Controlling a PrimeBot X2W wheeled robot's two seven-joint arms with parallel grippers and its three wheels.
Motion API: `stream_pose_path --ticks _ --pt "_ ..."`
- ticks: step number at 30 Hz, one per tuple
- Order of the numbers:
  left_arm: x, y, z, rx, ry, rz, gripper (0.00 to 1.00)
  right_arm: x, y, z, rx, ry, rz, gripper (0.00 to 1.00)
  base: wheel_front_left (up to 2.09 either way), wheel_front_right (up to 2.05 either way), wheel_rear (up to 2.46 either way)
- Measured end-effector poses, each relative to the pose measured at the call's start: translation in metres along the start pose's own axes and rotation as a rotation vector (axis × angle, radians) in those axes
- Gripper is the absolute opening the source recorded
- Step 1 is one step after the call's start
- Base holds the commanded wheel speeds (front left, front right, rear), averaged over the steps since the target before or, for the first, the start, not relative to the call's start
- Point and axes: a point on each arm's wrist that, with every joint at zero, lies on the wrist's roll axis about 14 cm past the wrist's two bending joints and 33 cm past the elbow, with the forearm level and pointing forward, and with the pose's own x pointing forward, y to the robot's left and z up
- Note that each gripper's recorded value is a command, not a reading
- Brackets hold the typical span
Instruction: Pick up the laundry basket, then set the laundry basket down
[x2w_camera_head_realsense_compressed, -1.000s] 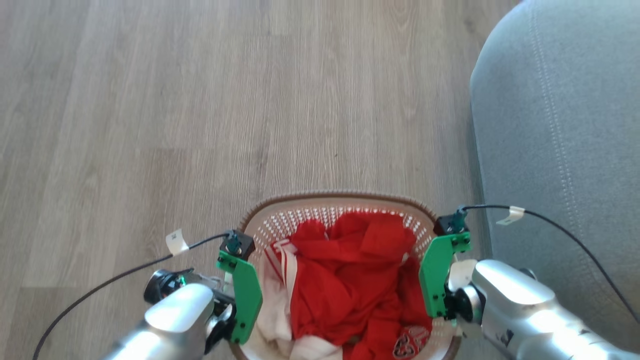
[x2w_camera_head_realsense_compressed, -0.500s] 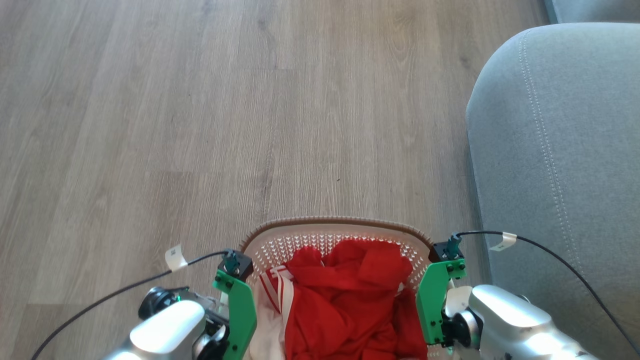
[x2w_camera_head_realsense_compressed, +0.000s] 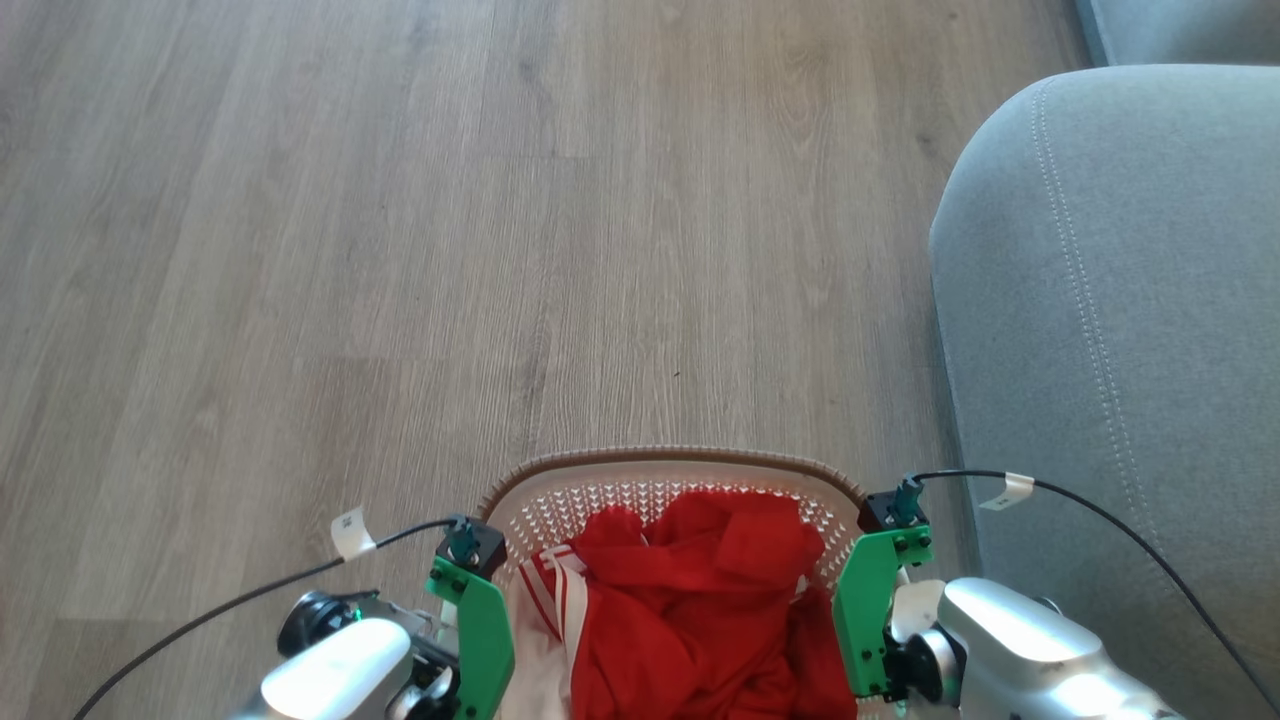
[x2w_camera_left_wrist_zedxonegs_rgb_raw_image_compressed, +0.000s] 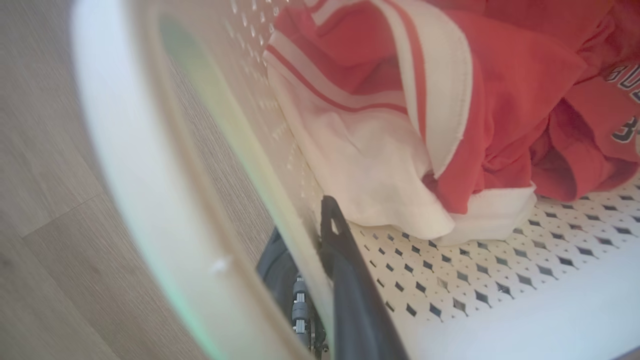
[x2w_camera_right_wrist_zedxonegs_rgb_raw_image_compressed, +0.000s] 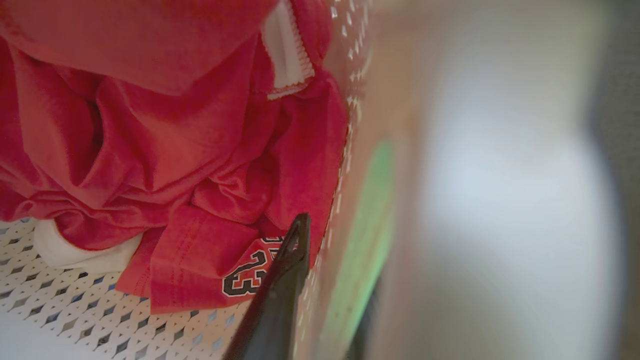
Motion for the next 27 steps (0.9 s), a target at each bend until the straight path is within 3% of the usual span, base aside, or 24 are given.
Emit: stream_pose_path --ticks 27 --pt "-0.0004 -0.0006 0.0036 0.004 -0.020 0.008 0.00 -0.0041 -0.0027 0.0045 -0.002 -0.022 -0.014 0.00 0.00 0.00 0.00"
